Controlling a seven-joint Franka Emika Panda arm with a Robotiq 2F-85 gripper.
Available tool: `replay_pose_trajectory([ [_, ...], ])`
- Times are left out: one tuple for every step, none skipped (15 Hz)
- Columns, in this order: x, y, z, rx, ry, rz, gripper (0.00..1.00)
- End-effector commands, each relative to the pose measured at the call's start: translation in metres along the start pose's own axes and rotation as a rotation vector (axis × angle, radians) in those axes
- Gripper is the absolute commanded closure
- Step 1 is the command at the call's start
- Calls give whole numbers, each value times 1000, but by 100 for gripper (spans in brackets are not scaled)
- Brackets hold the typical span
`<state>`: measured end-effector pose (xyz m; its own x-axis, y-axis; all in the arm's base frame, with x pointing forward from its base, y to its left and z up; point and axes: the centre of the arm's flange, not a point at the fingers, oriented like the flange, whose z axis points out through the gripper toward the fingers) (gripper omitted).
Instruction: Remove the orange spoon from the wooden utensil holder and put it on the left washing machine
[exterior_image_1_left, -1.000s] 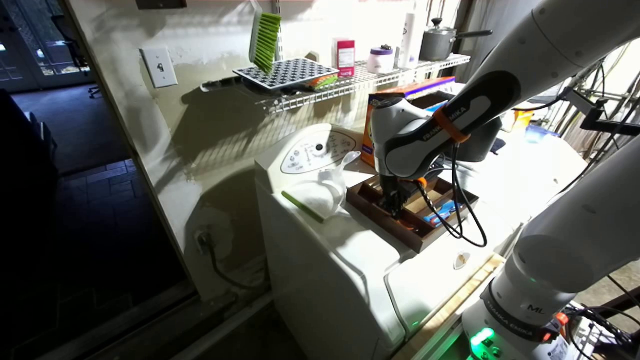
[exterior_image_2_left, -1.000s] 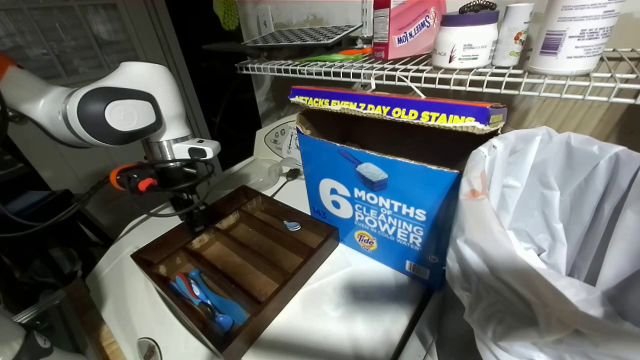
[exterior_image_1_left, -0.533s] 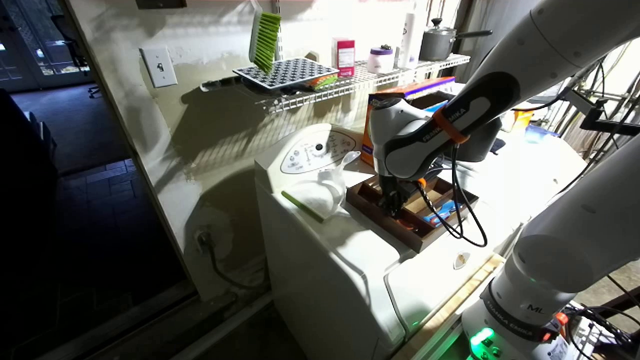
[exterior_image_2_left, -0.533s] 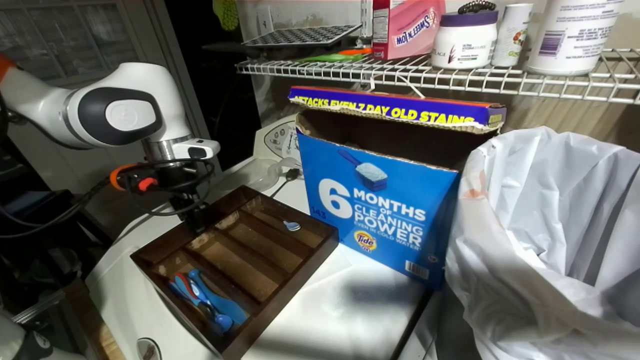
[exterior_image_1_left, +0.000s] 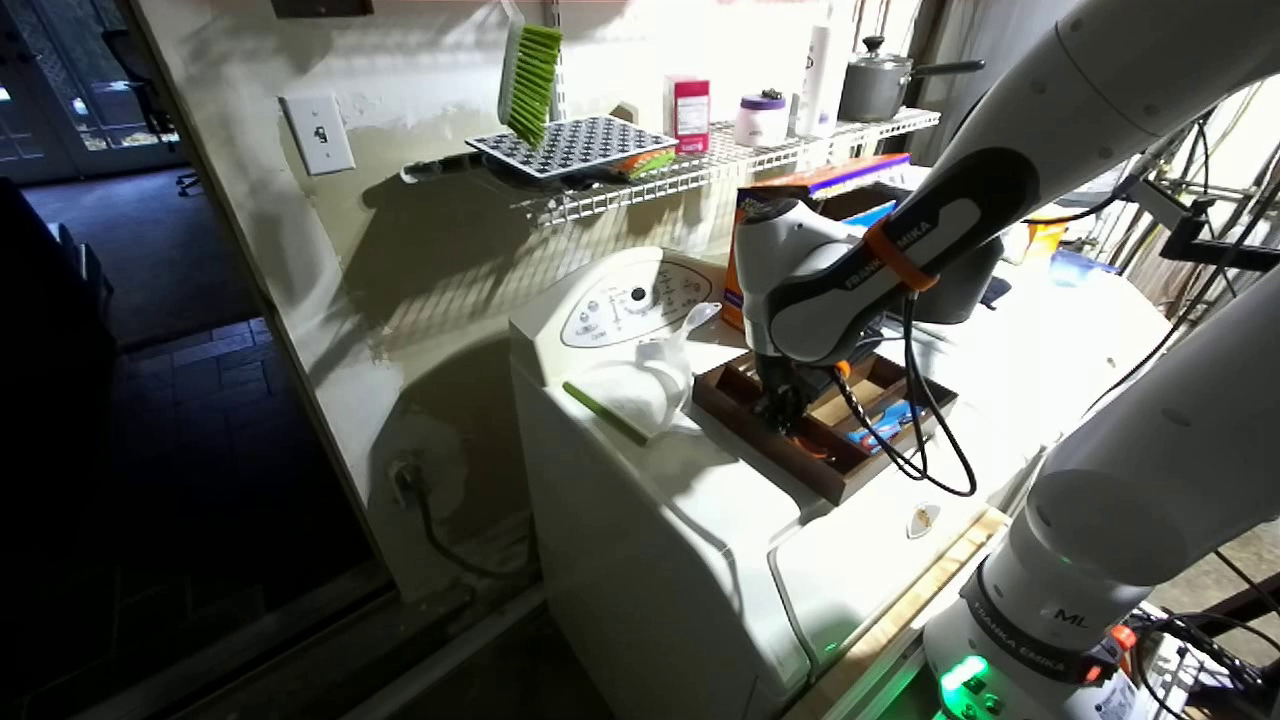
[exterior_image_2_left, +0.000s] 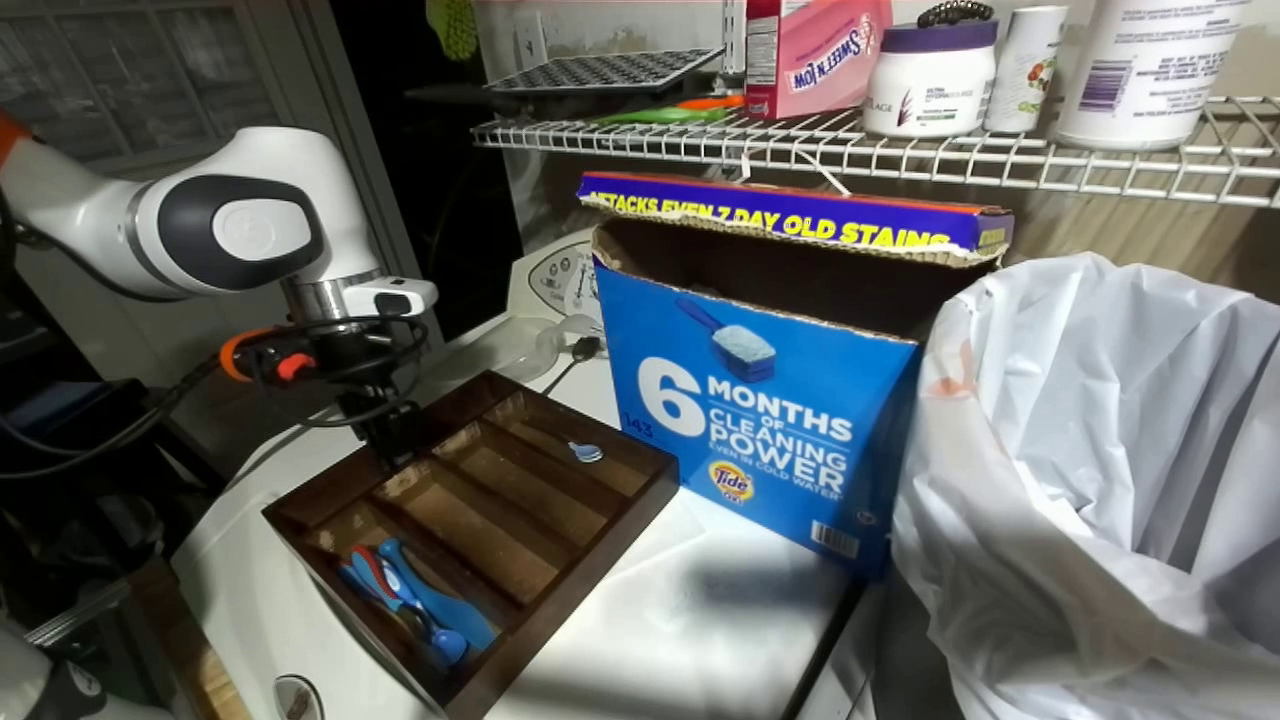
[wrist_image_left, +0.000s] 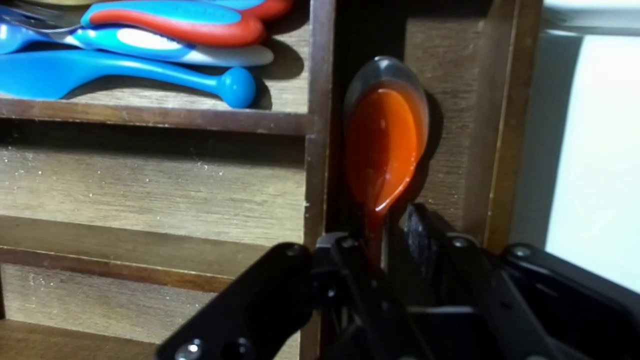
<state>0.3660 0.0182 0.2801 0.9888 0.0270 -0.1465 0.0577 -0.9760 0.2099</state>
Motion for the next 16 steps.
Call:
replay_pose_trajectory([
  [5,-3,14,-25,3,-2,94],
  [6,-3,14,-30,4,-4,99],
  [7,-2,13,-33,7,-6,100],
  [7,-3,13,-35,9,-7,100],
  [8,-3,13,-37,9,-9,100],
  [8,-3,13,-38,8,-11,100],
  [8,-3,13,-40,8,-12,100],
  [9,-3,13,-40,9,-12,100],
  [9,-3,12,-37,12,-11,100],
  [10,-3,11,-30,17,-7,100],
  [10,-3,10,-14,21,-1,100],
  [11,-3,9,-4,24,4,100],
  [12,-3,9,6,27,8,100],
  [12,-3,9,19,31,13,100],
  [12,-2,7,30,36,19,100],
  [13,-1,6,43,40,24,100],
])
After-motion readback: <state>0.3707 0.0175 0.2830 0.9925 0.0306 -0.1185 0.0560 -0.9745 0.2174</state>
